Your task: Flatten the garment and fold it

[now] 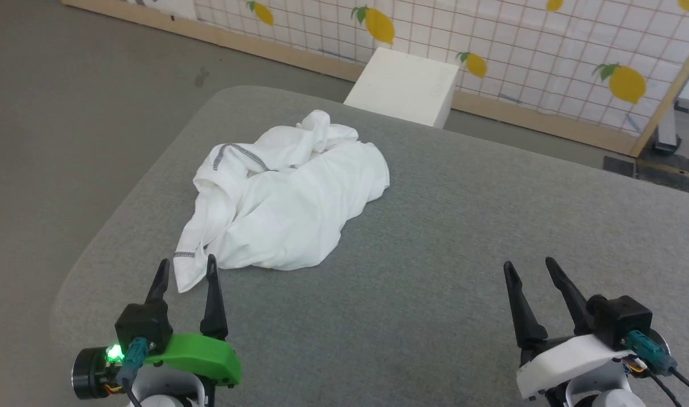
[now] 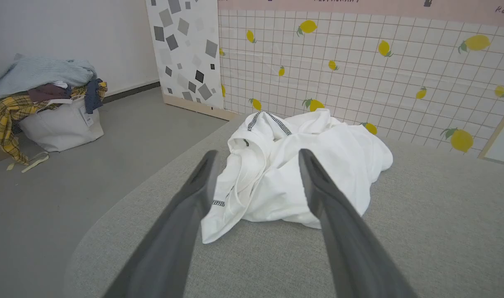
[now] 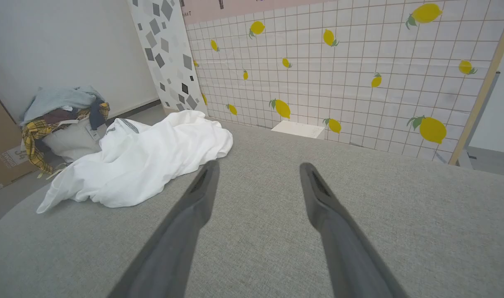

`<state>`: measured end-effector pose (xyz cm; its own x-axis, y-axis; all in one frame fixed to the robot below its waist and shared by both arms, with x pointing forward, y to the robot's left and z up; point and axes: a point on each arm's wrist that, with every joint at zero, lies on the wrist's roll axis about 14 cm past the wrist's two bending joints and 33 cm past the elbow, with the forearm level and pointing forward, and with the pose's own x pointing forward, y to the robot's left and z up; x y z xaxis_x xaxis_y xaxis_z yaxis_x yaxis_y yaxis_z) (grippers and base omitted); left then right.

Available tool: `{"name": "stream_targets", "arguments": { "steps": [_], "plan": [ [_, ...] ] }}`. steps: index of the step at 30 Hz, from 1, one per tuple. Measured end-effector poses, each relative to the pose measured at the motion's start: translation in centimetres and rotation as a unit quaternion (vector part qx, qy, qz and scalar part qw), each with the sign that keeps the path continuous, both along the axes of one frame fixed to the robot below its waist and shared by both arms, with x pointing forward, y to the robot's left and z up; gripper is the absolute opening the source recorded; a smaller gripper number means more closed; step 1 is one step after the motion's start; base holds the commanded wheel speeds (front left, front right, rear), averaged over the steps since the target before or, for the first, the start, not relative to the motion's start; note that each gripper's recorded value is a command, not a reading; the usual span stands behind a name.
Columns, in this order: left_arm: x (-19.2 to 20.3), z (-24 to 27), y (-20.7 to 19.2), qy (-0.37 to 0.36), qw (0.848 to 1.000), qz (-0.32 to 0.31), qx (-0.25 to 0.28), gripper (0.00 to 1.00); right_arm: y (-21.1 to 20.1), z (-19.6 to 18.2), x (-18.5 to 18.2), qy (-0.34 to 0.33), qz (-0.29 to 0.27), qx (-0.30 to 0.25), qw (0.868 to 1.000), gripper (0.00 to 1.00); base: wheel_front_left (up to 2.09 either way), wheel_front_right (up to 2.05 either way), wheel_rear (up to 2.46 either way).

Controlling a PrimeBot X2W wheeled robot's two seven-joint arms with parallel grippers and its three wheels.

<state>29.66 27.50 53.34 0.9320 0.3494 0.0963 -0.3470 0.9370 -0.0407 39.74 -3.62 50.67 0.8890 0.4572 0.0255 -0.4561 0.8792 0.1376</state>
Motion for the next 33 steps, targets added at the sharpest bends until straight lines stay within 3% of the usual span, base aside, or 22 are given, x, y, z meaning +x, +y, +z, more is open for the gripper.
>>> {"name": "stream_targets", "arguments": {
  "steps": [33],
  "plan": [
    [-5.6,-0.7,3.9,-0.014,0.995,0.100,-0.014,1.00,6.1,-1.0,-0.4,0.015,0.082,0.035,0.996,1.00,0.00,0.00,0.00]
  ]
}}
